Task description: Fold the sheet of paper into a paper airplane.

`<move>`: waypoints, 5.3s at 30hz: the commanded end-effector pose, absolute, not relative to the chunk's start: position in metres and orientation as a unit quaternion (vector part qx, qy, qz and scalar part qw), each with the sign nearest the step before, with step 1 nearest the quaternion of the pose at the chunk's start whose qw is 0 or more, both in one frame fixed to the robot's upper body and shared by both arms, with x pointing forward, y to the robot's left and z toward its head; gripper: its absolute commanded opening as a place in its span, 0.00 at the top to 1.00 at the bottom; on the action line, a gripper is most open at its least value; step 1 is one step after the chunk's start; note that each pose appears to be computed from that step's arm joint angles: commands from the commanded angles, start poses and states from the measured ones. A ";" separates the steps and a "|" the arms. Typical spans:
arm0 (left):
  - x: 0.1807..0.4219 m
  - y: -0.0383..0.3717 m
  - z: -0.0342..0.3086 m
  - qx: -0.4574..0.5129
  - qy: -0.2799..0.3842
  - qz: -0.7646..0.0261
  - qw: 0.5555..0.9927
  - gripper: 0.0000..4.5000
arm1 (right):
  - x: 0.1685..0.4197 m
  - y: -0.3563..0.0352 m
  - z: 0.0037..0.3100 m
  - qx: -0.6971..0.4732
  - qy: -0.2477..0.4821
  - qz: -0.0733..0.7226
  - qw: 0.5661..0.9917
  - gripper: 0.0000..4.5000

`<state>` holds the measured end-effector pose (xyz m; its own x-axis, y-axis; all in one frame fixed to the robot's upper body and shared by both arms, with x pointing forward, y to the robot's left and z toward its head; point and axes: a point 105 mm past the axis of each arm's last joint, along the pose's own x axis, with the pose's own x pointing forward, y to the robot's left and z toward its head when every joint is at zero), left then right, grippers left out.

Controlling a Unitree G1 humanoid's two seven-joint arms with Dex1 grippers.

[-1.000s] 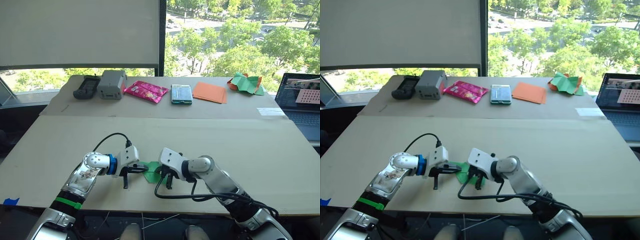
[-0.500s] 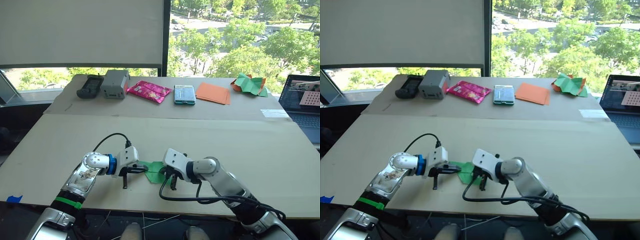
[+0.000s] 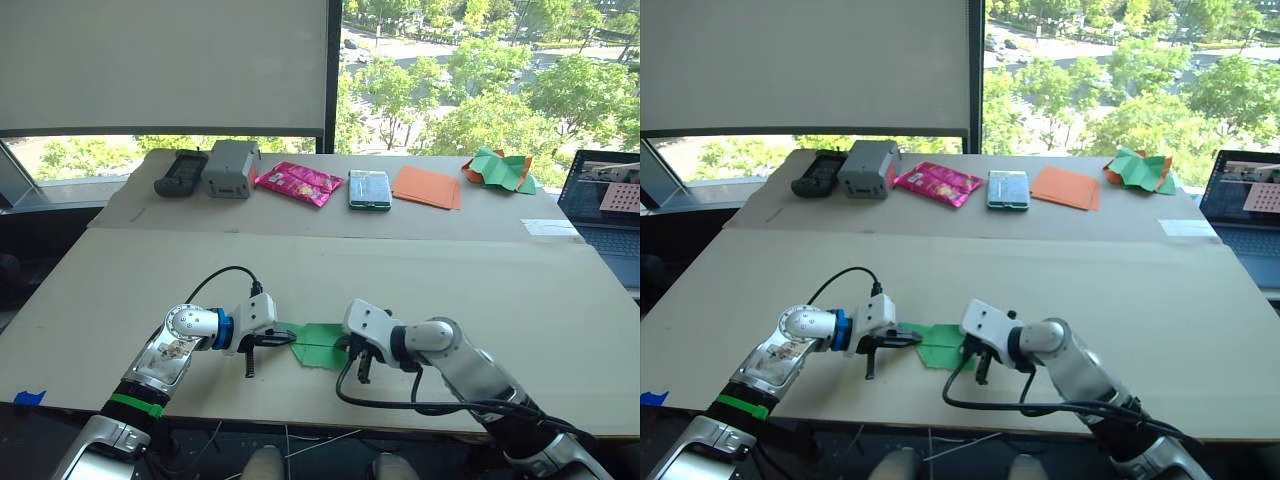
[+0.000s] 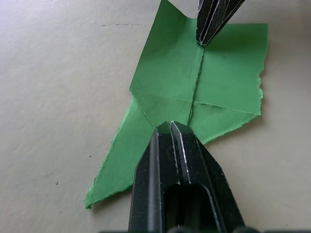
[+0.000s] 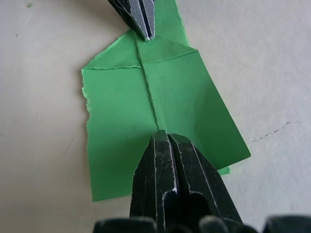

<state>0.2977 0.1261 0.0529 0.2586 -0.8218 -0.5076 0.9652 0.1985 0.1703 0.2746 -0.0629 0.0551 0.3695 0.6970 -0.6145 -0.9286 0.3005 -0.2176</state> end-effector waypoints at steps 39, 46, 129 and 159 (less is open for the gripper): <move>0.299 0.132 0.041 0.250 0.192 -0.583 0.749 1.00 | 0.292 -0.055 0.094 -0.171 0.169 0.476 0.846 0.99; 0.302 0.117 0.064 0.226 0.157 -0.597 0.754 1.00 | 0.297 -0.063 0.057 -0.201 0.228 0.452 0.838 0.99; 0.271 0.166 0.098 0.128 0.177 -0.533 0.817 1.00 | 0.302 -0.066 0.127 -0.130 0.156 0.486 0.850 0.41; 0.254 0.170 0.098 0.089 0.185 -0.509 0.836 1.00 | 0.305 -0.055 0.104 0.028 0.241 0.555 0.795 1.00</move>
<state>0.2515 0.1697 0.0854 0.3991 -0.8144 -0.4213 0.8795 0.4699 -0.0753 0.3014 -0.0580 0.0917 0.2619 0.8840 -0.3873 -0.8467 0.4030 0.3473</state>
